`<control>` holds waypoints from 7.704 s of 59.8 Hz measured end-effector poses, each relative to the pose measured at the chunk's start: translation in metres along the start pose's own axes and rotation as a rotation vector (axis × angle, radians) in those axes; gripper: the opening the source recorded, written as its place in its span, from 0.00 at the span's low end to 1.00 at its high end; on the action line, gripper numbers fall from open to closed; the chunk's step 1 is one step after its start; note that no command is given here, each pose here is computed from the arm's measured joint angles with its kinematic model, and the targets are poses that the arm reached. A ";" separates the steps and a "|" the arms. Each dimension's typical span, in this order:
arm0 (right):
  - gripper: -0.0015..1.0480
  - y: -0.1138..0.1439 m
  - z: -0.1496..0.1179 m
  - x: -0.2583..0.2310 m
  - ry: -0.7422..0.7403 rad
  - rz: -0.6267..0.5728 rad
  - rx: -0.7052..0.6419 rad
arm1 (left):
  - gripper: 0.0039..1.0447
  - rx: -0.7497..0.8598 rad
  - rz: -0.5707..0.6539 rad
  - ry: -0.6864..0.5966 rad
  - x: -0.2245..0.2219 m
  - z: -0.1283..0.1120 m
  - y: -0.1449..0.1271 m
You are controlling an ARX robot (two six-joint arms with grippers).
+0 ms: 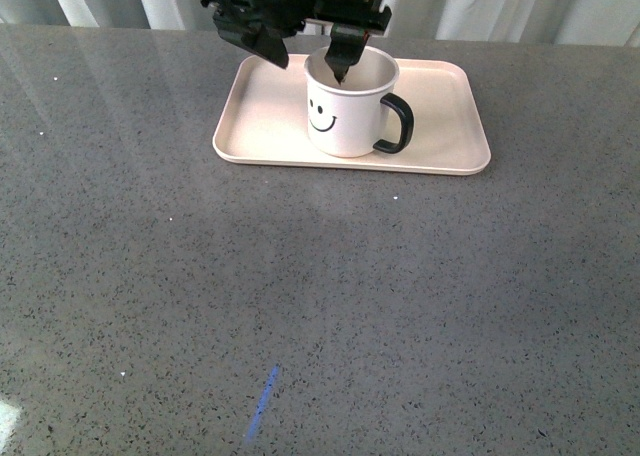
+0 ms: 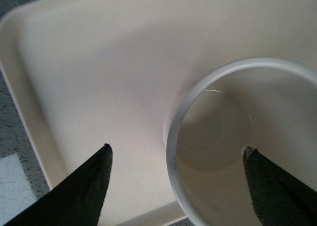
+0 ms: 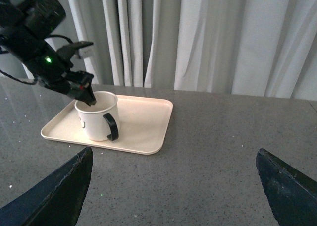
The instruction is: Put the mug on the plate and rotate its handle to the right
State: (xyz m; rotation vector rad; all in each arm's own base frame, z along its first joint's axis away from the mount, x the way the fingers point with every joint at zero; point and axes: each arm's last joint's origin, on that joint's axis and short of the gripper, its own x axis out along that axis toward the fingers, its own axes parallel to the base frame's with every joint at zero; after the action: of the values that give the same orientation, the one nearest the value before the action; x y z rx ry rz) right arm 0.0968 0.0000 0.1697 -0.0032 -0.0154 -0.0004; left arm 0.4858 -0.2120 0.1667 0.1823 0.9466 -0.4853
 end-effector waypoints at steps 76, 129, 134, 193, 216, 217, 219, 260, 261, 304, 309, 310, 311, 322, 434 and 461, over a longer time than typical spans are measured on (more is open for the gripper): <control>0.91 0.000 0.000 0.000 0.000 0.000 0.000 | 0.01 -0.178 0.480 -0.940 -0.211 -0.270 0.036; 0.91 0.000 0.000 0.000 0.000 0.000 0.000 | 0.01 -0.177 0.483 -0.951 -0.241 -0.334 0.017; 0.91 0.000 0.000 0.000 0.000 0.000 0.000 | 0.01 -0.177 0.484 -0.955 -0.244 -0.336 0.016; 0.91 0.000 0.000 0.000 0.000 0.000 0.000 | 0.01 -0.179 0.483 -0.945 -0.256 -0.360 0.002; 0.91 0.000 0.000 0.000 0.000 0.000 0.000 | 0.56 -0.180 0.482 -0.943 -0.256 -0.360 0.002; 0.91 0.000 0.000 0.000 0.000 0.000 0.000 | 0.59 -0.180 0.482 -0.944 -0.256 -0.360 0.002; 0.91 0.000 0.000 0.000 0.000 0.000 0.000 | 0.65 -0.180 0.482 -0.944 -0.256 -0.360 0.002; 0.91 0.032 0.057 0.288 0.797 0.291 0.019 | 0.91 -0.179 0.483 -0.944 -0.256 -0.360 0.002; 0.91 0.034 0.054 0.293 0.808 0.286 0.019 | 0.91 -0.179 0.483 -0.944 -0.256 -0.360 0.002; 0.91 0.082 0.014 0.374 0.935 0.221 0.022 | 0.91 -0.179 0.483 -0.944 -0.256 -0.360 0.002; 0.91 0.084 0.011 0.379 0.944 0.214 0.022 | 0.91 -0.179 0.483 -0.944 -0.256 -0.360 0.002; 0.91 0.084 0.010 0.380 0.946 0.213 0.023 | 0.91 -0.179 0.483 -0.944 -0.256 -0.360 0.002; 0.91 0.085 0.010 0.381 0.949 0.210 0.023 | 0.91 -0.179 0.483 -0.944 -0.256 -0.360 0.002; 0.91 0.087 0.002 0.391 0.970 0.190 0.032 | 0.91 -0.179 0.483 -0.944 -0.256 -0.360 0.002; 0.02 0.066 0.055 0.424 0.961 0.443 -0.243 | 0.91 -0.179 0.483 -0.943 -0.256 -0.360 0.002; 0.02 0.077 0.022 0.433 0.973 0.555 -0.361 | 0.91 -0.179 0.483 -0.944 -0.256 -0.360 0.002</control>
State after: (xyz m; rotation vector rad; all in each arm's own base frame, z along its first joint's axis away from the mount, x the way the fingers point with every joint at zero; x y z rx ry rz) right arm 0.5290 0.0766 0.1986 -0.3678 0.9594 0.5491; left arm 0.0979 -0.0003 0.1669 0.0021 0.0025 -0.0034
